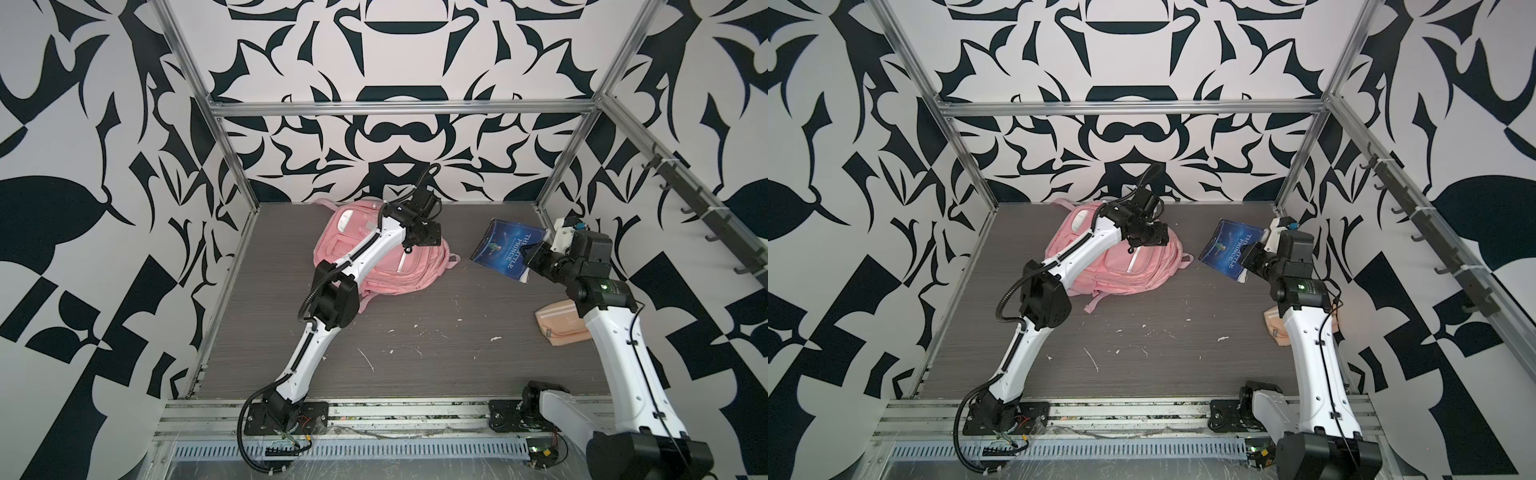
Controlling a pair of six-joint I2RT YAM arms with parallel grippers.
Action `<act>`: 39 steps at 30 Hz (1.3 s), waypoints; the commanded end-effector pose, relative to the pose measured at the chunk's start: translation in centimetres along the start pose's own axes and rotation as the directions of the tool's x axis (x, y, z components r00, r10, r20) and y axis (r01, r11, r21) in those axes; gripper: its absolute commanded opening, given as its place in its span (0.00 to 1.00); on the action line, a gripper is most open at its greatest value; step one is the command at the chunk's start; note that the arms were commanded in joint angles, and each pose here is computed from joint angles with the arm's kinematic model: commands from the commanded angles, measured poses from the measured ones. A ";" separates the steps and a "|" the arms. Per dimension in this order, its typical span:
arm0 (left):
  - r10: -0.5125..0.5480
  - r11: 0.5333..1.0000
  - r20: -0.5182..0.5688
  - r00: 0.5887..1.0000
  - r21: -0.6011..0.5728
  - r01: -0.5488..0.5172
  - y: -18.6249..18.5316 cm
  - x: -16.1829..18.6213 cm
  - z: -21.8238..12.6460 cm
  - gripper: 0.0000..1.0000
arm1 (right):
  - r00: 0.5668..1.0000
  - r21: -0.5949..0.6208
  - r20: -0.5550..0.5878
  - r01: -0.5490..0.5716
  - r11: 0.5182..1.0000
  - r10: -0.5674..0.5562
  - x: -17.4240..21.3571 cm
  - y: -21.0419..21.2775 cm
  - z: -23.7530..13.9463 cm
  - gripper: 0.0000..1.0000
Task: Pack the student bag
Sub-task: 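Grasp the backpack's opening edge with the left gripper and pull it open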
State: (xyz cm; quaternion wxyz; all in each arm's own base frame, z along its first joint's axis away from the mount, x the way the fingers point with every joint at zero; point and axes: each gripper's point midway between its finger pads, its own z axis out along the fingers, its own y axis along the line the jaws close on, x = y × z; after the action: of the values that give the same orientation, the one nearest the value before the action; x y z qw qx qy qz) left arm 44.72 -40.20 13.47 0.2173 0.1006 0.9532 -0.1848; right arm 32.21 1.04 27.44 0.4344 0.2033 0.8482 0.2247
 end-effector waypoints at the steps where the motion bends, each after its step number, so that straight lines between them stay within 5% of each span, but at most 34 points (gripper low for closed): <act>1: 0.069 0.988 -0.058 0.996 -0.136 -0.076 2.6 1.8 2.0 0.71 | 0.992 -0.030 0.105 0.072 0.997 -0.068 -2.4 2.0 -2.7 0.00; 7: 0.096 0.986 0.017 0.995 -0.136 -0.093 2.9 1.1 3.0 0.61 | 0.996 -0.013 0.069 0.065 0.998 -0.064 -1.0 1.4 -3.1 0.00; 14: 0.148 0.960 -0.041 0.988 -0.233 -0.153 4.3 2.6 4.9 0.49 | 0.997 -0.001 0.066 0.043 0.999 -0.043 -0.3 0.7 -3.0 0.00; 23: 0.142 0.946 -0.055 0.988 -0.286 -0.152 5.6 3.9 6.0 0.05 | 0.999 -0.004 0.035 0.038 0.999 -0.038 -0.5 0.6 -1.6 0.00; 29: 0.170 0.971 0.011 0.985 -0.175 -0.166 2.7 1.4 1.7 0.00 | 0.999 -0.001 0.033 0.020 1.000 -0.020 0.1 0.1 -1.1 0.00; 39: 0.047 0.999 0.030 0.998 0.010 -0.047 2.5 -1.1 -7.9 0.00 | 0.998 -0.083 0.009 0.069 0.994 -0.069 1.2 1.0 -0.8 0.00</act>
State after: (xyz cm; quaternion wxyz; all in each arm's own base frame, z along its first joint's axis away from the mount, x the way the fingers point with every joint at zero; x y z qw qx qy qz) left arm 45.03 -35.90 14.43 0.2355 0.1295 0.9538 -0.1341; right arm 30.09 1.45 24.05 0.3915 0.2059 0.8697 0.2191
